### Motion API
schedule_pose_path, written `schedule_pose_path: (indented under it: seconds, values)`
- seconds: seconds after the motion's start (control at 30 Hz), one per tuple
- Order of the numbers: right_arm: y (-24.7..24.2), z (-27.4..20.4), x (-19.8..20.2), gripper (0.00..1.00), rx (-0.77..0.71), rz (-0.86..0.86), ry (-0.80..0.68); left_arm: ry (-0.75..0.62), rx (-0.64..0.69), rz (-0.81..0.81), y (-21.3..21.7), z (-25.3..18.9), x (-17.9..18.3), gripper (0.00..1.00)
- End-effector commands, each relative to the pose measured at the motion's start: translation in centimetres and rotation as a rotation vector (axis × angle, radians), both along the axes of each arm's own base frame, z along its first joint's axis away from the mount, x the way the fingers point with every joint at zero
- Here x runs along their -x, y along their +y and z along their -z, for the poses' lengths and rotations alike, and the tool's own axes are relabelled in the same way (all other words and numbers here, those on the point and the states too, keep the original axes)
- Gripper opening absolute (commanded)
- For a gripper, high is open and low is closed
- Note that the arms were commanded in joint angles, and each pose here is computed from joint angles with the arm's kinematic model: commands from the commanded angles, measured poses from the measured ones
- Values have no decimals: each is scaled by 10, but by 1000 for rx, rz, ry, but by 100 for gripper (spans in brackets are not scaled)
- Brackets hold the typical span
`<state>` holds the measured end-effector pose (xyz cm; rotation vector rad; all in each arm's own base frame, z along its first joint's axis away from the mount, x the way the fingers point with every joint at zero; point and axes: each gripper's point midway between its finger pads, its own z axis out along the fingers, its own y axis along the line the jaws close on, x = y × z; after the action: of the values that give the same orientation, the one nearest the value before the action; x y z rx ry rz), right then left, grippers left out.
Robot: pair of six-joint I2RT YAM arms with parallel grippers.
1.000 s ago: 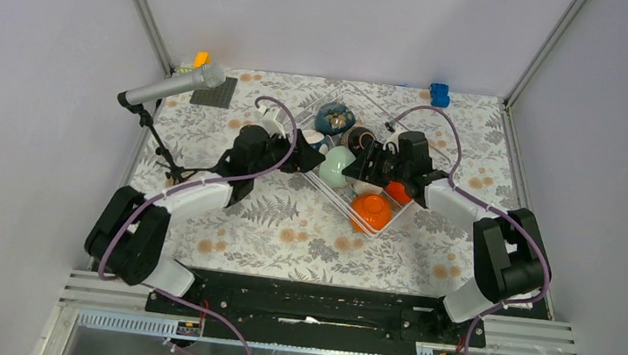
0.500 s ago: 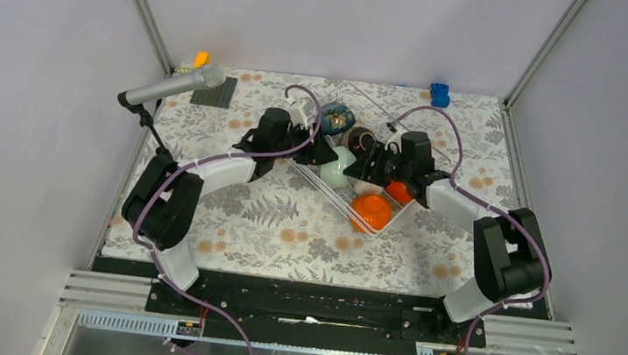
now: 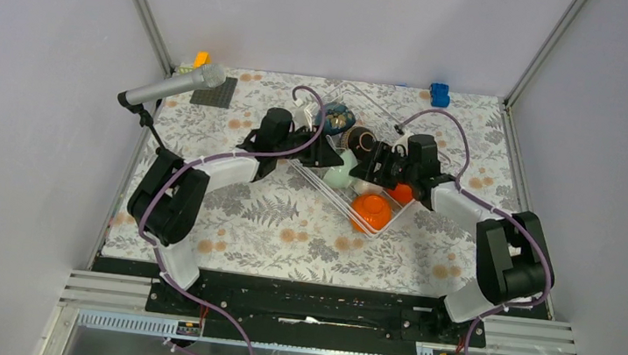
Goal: Unload the bowls from the dish rack
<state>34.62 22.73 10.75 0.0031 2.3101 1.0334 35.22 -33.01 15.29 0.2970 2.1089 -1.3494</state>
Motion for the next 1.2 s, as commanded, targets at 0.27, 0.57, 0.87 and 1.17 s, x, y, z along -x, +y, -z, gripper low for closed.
schedule_pose_path:
  seconds: [0.27, 0.57, 0.87, 1.17]
  values:
    - [-16, -16, 2, 77, 20, 47, -87, -26, 111, 74, -15, -16, 8, 36]
    - [-25, -24, 5, 71, 29, 91, -118, -41, -81, 73, -20, 4, 10, 50]
    - [-55, -49, 11, 65, 106, 216, -224, -52, -250, 70, -34, 23, 10, 39]
    - [-76, -74, 21, 61, 161, 276, -320, -78, -205, 72, -43, 4, 10, 10]
